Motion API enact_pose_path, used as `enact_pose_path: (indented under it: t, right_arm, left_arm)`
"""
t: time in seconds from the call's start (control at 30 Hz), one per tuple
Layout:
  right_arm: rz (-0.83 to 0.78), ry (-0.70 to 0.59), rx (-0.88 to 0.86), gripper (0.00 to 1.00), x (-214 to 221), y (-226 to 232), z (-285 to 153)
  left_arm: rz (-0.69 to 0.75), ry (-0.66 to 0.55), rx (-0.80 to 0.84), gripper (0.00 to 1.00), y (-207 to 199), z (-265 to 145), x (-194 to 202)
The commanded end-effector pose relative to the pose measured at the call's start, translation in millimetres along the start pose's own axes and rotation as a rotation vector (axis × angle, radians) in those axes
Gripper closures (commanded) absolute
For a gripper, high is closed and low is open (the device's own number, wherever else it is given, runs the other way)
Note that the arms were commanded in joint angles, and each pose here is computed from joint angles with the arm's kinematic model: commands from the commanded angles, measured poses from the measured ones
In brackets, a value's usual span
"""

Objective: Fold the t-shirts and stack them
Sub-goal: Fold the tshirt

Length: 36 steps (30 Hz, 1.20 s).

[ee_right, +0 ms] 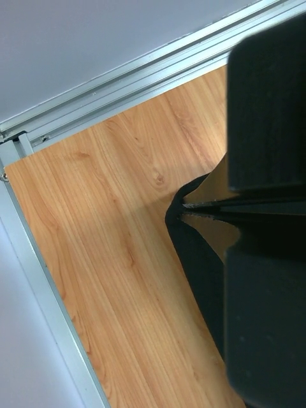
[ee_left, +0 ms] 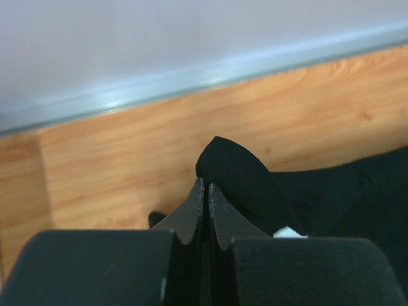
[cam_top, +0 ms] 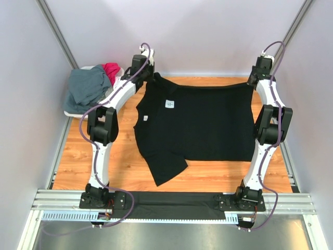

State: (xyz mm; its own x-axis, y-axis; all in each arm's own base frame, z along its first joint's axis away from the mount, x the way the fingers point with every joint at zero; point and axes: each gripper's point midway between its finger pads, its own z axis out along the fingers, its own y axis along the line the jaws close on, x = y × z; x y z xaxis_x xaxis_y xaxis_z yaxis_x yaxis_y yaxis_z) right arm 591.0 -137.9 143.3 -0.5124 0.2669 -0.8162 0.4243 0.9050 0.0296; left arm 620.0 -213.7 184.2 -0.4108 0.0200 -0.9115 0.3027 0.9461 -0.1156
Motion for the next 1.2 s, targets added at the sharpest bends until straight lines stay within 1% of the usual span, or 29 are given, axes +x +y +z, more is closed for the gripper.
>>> enact_pose_path:
  t: [0.0,0.03,0.1,0.13,0.17,0.23,0.3,0.33,0.37,0.47,0.73,0.97,1.17]
  right_arm:
    - [0.004,-0.059,0.014,1.0,-23.8,-9.8,-8.0]
    - [0.0,-0.058,0.018,1.0,-23.0,-11.8,-8.7]
    - [-0.003,-0.047,0.026,1.0,-17.6,-16.4,-11.4]
    - [-0.006,-0.044,0.032,0.99,-16.8,-19.4,-12.6]
    - [-0.009,-0.043,0.036,1.0,-16.0,-21.3,-13.7]
    - [-0.011,-0.034,0.038,1.0,-11.4,-25.0,-17.1]
    - [-0.019,-0.033,0.046,1.0,-10.5,-28.7,-20.1]
    - [-0.022,-0.031,0.045,1.0,-9.7,-28.8,-21.1]
    - [-0.026,-0.017,0.045,0.99,-3.8,-29.4,-20.3]
    - [-0.029,-0.007,0.043,1.0,-1.4,-31.0,-22.4]
    - [-0.044,0.019,0.102,1.0,4.2,-46.0,-34.3]
    - [-0.042,0.051,0.11,1.0,21.0,-51.2,-50.6]
    - [-0.044,0.087,0.129,1.0,40.0,-56.9,-55.4]
  left_arm:
    - [0.101,-0.104,0.026,1.0,-23.2,-33.8,-42.9]
    - [0.115,-0.083,0.019,1.0,-22.0,-33.9,-32.8]
    - [0.138,-0.082,0.003,1.0,-20.0,-42.0,-34.2]
    - [0.144,-0.061,0.001,1.0,-18.5,-43.4,-24.5]
    - [0.149,-0.077,0.002,1.0,-19.3,-51.8,-31.8]
    - [0.158,-0.077,0.006,1.0,-20.8,-62.4,-29.4]
    - [0.182,-0.074,0.018,1.0,-28.9,-70.0,-28.2]
    - [0.214,-0.066,-0.002,1.0,-27.3,-72.7,-25.2]
    - [0.239,-0.069,0.0,1.0,-37.3,-81.4,-28.2]
    - [0.27,-0.061,0.013,1.0,-50.4,-95.8,-27.2]
    - [0.253,-0.03,-0.009,1.0,-50.5,-121.9,-13.6]
    - [0.28,0.009,-0.016,1.0,-51.3,-131.0,5.0]
    - [0.281,0.031,-0.02,1.0,-50.6,-137.7,16.1]
